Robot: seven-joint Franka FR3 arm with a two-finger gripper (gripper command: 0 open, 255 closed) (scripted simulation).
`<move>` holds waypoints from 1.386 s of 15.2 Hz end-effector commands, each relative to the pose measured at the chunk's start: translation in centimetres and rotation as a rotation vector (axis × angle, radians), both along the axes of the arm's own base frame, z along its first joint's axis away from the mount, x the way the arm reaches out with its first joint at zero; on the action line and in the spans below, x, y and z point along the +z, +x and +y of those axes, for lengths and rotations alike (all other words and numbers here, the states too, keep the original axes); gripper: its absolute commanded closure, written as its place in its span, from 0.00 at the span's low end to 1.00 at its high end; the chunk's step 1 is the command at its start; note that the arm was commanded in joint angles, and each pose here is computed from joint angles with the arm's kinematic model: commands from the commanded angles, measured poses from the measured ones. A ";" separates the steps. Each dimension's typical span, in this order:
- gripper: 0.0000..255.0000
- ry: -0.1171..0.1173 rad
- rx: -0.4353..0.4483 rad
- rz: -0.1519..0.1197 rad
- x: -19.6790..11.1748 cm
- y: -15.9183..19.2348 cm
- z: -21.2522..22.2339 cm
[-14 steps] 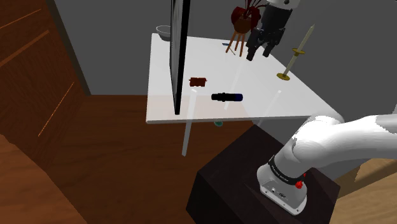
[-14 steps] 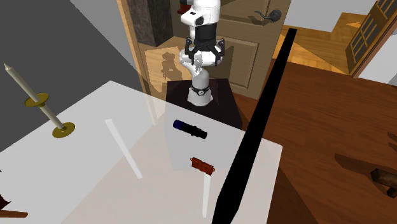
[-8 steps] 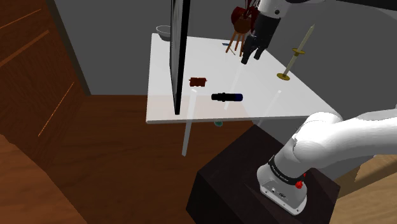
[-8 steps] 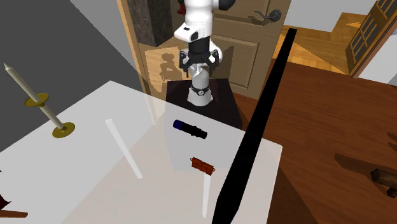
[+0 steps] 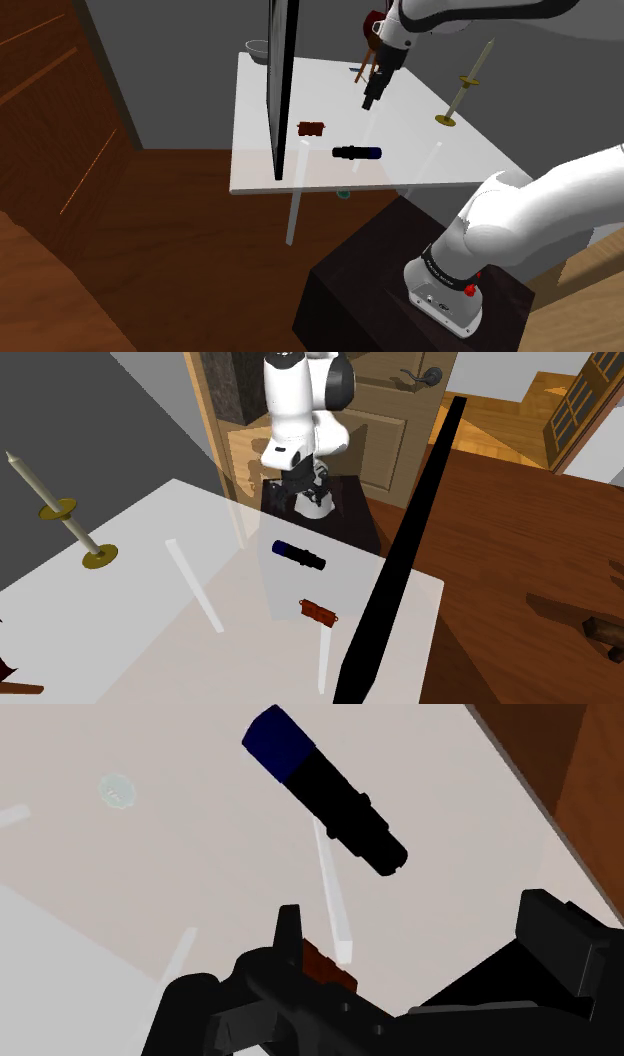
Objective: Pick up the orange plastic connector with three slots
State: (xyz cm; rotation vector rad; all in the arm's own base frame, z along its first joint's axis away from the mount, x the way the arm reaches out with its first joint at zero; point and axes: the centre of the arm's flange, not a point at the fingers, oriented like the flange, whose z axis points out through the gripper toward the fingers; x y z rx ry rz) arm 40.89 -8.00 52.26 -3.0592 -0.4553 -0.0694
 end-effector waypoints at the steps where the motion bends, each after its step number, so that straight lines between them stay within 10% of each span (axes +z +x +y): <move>1: 0.00 0.008 0.079 -0.005 -1.9 2.3 -0.5; 18: 0.00 0.085 0.711 -0.035 -15.8 20.0 1.3; 21: 0.00 0.085 0.711 -0.035 -17.4 20.0 1.3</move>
